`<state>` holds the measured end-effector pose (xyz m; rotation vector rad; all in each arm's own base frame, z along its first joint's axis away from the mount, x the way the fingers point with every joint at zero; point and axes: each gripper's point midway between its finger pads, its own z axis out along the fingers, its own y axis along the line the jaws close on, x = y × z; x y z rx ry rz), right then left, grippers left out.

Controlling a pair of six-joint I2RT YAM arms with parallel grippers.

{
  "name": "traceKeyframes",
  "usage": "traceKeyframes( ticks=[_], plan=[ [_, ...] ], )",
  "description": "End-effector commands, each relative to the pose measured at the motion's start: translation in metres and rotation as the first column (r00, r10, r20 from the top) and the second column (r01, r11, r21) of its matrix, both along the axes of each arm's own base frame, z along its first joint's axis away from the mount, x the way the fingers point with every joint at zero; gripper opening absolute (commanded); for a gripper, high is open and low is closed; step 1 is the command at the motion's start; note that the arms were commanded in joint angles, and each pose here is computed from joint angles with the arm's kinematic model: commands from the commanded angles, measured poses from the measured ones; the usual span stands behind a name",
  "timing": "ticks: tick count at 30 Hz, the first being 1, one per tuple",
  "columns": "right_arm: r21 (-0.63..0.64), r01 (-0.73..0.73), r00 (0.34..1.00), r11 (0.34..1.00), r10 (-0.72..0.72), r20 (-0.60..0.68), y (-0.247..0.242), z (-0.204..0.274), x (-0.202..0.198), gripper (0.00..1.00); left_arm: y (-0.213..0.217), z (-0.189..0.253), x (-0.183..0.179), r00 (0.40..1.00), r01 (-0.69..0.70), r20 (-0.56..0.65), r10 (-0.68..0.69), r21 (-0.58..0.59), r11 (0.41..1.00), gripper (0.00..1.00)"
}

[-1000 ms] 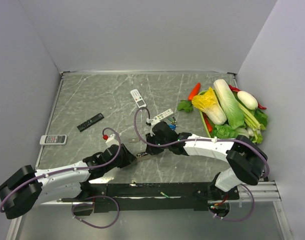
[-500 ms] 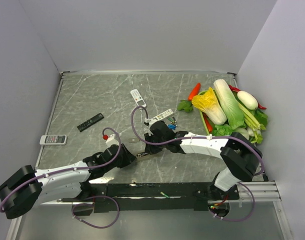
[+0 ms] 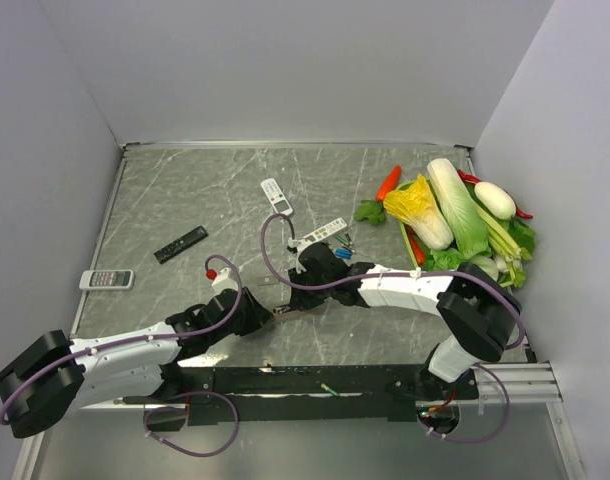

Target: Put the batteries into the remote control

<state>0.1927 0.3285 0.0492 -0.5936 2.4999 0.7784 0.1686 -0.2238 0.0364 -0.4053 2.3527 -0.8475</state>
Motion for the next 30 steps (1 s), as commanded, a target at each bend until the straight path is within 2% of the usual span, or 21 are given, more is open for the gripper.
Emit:
traceKeyframes(
  ticks=[1,11,30],
  plan=[
    [0.018,0.001,1.0,1.0,-0.001,-0.006,0.004,0.0,0.002,0.17,-0.012,0.016,0.007,0.999,0.015,0.038,-0.013,-0.048,0.999,0.33],
    [0.012,0.038,0.994,0.999,-0.039,0.099,-0.003,0.031,0.018,0.19,-0.01,0.016,0.007,0.999,0.008,0.037,-0.006,-0.052,0.999,0.33],
    [0.02,-0.026,0.999,0.999,0.025,0.024,0.012,0.017,0.009,0.22,-0.01,0.016,0.007,0.999,0.007,0.039,-0.005,-0.048,0.999,0.33]
  ],
)
